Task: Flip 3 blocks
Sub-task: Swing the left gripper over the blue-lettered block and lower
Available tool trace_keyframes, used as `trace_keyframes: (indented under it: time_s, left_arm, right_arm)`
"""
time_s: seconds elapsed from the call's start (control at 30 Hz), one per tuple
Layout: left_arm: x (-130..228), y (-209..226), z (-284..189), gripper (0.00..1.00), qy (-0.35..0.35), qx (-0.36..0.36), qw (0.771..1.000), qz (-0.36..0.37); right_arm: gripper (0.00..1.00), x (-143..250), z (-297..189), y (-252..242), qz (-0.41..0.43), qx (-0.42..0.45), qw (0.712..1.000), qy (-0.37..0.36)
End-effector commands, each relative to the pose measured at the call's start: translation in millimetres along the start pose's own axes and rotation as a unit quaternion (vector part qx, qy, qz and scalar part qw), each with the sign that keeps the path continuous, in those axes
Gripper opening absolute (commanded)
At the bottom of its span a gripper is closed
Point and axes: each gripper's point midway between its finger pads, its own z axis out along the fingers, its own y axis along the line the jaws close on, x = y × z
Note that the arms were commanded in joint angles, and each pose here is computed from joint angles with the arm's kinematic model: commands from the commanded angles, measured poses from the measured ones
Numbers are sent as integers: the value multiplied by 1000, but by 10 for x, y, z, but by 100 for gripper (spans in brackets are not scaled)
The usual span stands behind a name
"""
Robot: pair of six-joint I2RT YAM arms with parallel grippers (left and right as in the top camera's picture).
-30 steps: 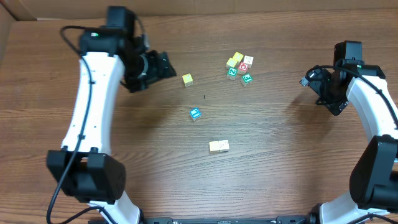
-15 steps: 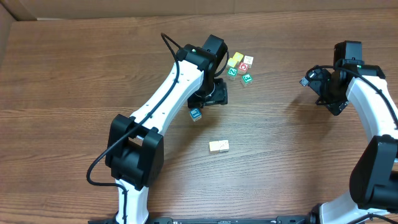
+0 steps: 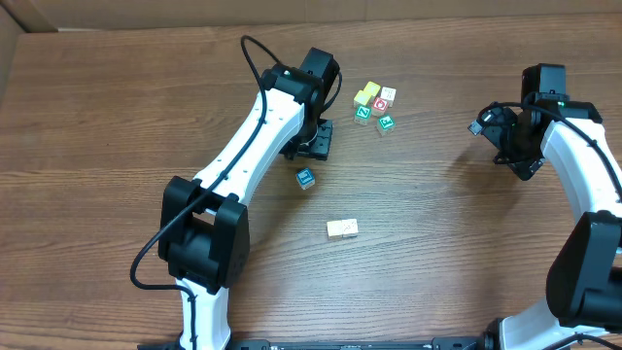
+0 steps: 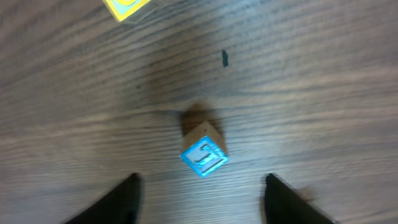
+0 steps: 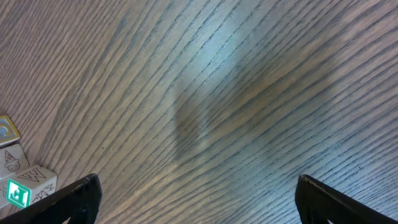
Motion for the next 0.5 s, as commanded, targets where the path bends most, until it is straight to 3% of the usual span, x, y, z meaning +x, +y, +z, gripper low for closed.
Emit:
trace_keyframes:
  time_s: [0.0,0.2,0.47]
  left_arm:
    - [3,111,4,41,5,-18,993,113]
    - [50,122,4,30,15,-17,988,151]
    - [176,3,98,49,35,23,987,156]
  right_arm:
    - [100,-42,-42,27,-4,-3,1000,-9]
    - [100,-43,-44,28,-4,-4,1000,-9]
    - [100,-43,-44,28,-4,-4,1000,-9]
